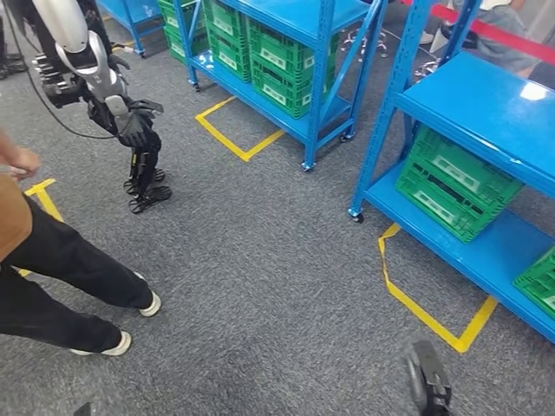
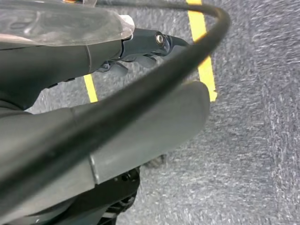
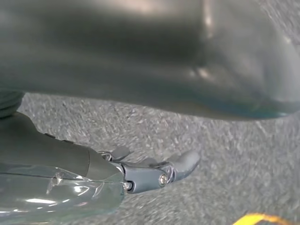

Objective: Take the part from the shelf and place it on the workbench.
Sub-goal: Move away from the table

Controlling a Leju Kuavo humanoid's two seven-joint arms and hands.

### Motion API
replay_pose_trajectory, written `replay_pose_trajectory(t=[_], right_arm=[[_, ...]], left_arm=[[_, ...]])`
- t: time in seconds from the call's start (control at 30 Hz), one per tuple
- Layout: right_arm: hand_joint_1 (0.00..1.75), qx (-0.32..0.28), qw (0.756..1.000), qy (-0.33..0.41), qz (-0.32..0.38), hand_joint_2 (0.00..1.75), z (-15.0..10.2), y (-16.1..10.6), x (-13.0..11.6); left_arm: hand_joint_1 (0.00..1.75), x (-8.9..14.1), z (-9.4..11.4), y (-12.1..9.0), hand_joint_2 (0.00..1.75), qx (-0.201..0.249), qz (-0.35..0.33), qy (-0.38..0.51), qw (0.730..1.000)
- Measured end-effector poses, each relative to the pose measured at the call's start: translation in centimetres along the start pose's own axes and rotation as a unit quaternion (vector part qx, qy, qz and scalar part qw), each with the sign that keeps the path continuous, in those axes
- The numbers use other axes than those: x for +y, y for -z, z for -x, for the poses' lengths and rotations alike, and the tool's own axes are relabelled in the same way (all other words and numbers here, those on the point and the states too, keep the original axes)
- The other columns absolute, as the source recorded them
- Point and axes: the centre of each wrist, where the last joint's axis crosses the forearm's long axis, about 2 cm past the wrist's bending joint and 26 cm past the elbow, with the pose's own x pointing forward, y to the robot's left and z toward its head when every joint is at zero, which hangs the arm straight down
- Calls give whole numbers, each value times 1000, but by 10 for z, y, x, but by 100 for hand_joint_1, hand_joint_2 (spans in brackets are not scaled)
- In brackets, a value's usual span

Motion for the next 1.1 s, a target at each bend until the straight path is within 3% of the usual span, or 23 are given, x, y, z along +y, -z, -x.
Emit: replay_pose_trajectory(t=[0.47,1.1], right_arm=[[0,88,996,0,10,0,32,-15,-5],[0,138,990,21,11,0,60,-33,1]], left_arm=[[0,-1,0,0,0,0,-1,-5,1000],[0,-1,2,-1,0,4,1,5,1000]])
